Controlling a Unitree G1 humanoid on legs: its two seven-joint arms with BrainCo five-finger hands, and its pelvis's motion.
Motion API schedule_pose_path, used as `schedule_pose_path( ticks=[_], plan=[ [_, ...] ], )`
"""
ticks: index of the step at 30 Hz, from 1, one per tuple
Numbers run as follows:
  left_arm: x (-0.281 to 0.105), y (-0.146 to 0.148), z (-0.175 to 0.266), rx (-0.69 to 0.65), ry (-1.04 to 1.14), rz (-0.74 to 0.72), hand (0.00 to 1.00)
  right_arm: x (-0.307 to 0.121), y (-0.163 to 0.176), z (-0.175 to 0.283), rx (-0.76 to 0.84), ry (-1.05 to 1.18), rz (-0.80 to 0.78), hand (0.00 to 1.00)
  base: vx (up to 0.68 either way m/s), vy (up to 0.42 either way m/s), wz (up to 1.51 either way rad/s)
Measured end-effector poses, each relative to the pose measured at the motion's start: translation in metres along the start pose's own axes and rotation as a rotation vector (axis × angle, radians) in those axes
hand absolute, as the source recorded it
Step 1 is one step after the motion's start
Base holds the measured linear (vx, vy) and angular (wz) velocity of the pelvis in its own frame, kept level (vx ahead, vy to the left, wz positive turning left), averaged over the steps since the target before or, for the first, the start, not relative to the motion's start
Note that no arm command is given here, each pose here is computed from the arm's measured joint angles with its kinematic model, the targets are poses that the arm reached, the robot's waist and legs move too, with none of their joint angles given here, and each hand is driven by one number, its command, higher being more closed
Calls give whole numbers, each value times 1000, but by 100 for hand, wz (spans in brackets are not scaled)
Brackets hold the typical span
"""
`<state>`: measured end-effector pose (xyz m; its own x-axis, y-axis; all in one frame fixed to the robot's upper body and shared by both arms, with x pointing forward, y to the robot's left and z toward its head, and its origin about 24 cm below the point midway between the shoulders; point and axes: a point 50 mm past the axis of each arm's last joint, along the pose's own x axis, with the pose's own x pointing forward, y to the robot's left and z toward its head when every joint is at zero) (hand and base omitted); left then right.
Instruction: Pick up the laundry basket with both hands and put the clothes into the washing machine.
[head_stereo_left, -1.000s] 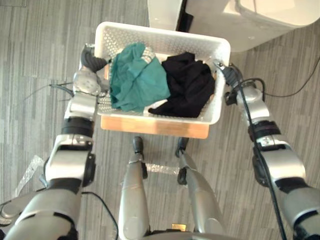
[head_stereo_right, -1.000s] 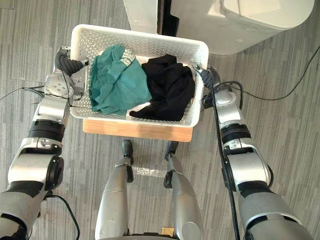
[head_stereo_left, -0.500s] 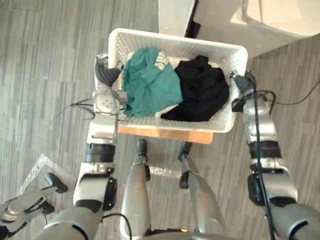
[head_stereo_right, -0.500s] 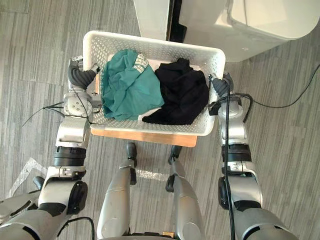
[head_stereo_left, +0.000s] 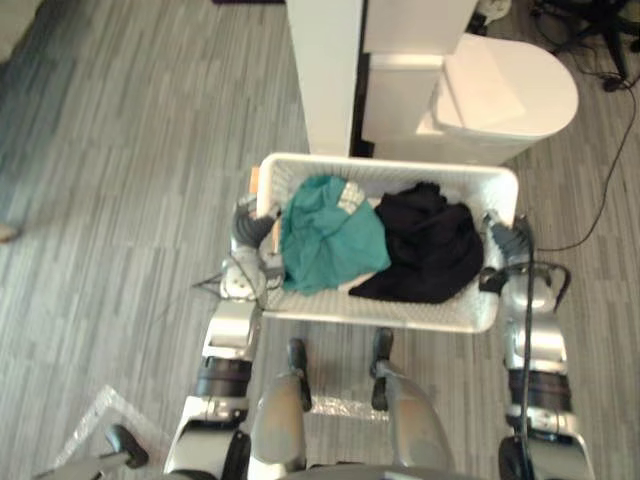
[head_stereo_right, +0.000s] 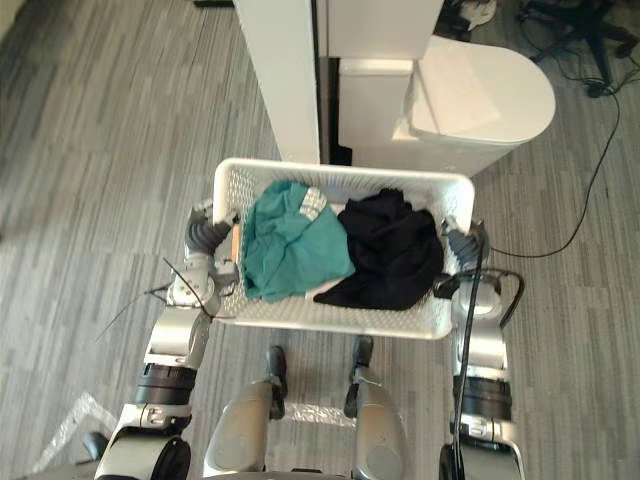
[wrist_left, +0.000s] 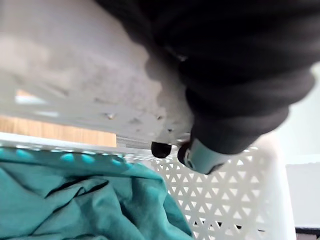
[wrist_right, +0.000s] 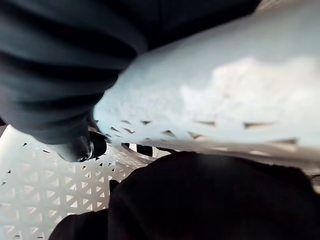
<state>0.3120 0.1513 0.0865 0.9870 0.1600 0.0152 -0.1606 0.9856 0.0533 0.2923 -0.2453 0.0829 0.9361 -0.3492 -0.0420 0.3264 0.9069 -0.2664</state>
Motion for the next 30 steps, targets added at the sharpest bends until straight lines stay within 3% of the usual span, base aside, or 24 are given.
schedule_pose_path(
  ticks=[10,20,30],
  plan=[
    [-39,-4,-71,55,257,-131,100,-48,-12,-96,-19,336,67,100,61,45,8],
    [-40,-11,-77,101,277,-171,100,-60,-14,-122,93,435,48,100,-38,-13,20],
    [-42,-23,-80,99,279,-252,100,-95,-25,-141,209,471,-85,100,-105,163,-96]
  ],
)
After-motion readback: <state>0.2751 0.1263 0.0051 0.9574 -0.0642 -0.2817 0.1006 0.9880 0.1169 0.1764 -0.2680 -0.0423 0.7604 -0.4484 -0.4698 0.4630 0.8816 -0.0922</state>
